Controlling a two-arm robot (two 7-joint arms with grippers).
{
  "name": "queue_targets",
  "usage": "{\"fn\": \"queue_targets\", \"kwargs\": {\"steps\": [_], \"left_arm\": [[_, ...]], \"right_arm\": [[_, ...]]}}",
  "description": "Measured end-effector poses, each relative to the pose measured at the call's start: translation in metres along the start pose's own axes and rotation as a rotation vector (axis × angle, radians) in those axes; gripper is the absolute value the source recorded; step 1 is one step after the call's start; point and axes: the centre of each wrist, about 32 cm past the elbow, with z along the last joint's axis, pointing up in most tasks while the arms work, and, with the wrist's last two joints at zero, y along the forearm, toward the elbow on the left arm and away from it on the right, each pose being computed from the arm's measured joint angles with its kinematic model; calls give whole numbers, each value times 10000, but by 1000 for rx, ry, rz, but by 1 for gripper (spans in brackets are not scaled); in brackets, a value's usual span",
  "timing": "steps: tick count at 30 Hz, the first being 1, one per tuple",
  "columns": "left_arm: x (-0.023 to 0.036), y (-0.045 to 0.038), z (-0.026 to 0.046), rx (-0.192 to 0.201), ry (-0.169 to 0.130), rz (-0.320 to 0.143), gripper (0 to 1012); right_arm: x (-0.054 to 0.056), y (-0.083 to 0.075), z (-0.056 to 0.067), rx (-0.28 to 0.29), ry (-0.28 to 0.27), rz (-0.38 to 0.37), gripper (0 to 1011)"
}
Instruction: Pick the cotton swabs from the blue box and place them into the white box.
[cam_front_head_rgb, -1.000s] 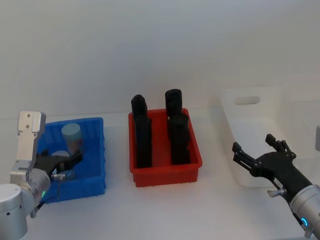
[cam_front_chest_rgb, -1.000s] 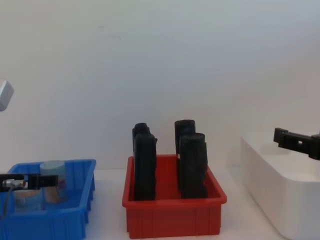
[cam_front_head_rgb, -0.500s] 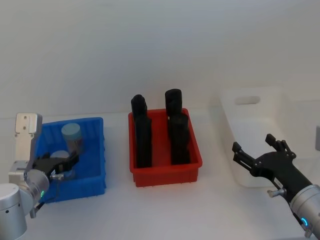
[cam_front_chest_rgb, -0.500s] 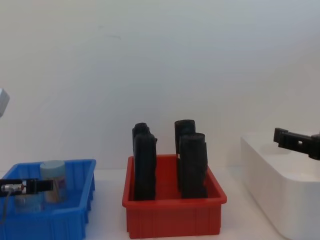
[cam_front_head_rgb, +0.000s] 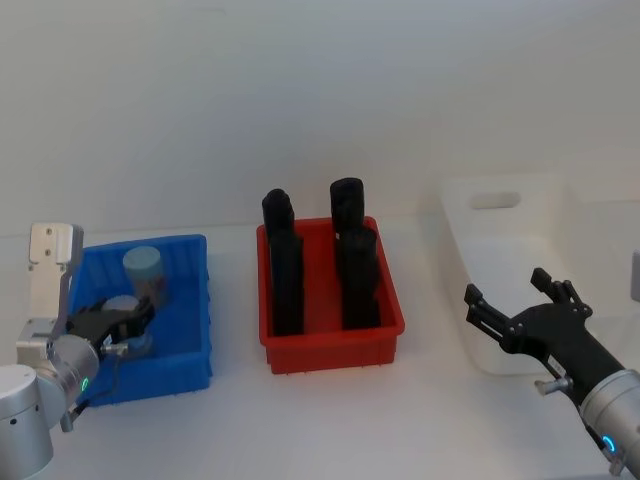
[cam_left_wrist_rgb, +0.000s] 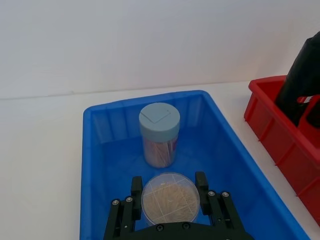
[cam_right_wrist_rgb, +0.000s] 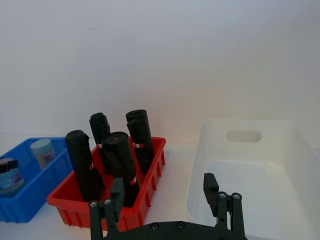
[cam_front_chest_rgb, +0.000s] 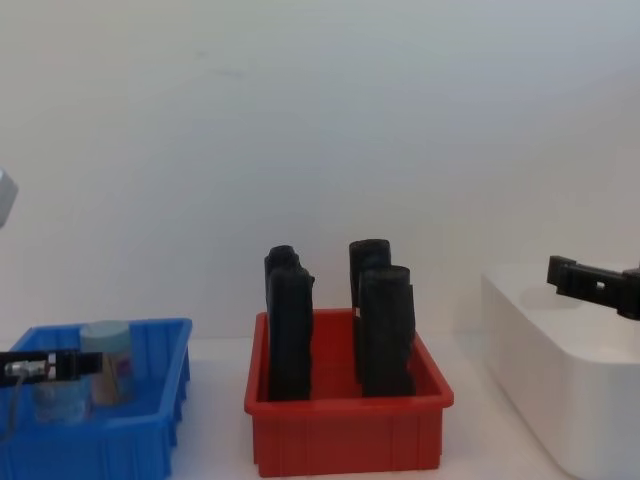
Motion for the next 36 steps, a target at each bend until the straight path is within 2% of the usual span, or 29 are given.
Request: {"fn": "queue_targets", "kwargs": {"steps": [6, 11, 14, 16, 19, 21, 24, 29, 30, 36], "left_arm": [[-30, 48, 77, -38, -16, -26, 643], [-65, 103, 172, -74, -35, -58, 643], [-101, 157, 271, -103, -52, -95, 643], [-111, 175, 301, -110, -58, -109, 643], [-147, 225, 394, -130, -75, -147, 643], [-161, 247, 432, -136, -83, -166, 643], [-199, 303, 534, -153, -102, -214, 643], [-247, 368, 647, -164, -123, -278, 643], [-263, 389, 688, -167, -129, -300, 643], [-311, 449, 810, -168, -149, -377, 643]], "right_arm": [[0, 0, 0, 0, 0, 0, 1002], [0, 0, 0, 0, 0, 0, 1002], [0, 0, 0, 0, 0, 0, 1002], [0, 0, 0, 0, 0, 0, 1002], [0, 0, 0, 0, 0, 0, 1002], [0, 0, 0, 0, 0, 0, 1002], [0, 0, 0, 0, 0, 0, 1002], [0, 0, 0, 0, 0, 0, 1002], [0, 0, 0, 0, 0, 0, 1002], [0, 0, 0, 0, 0, 0, 1002]]}}
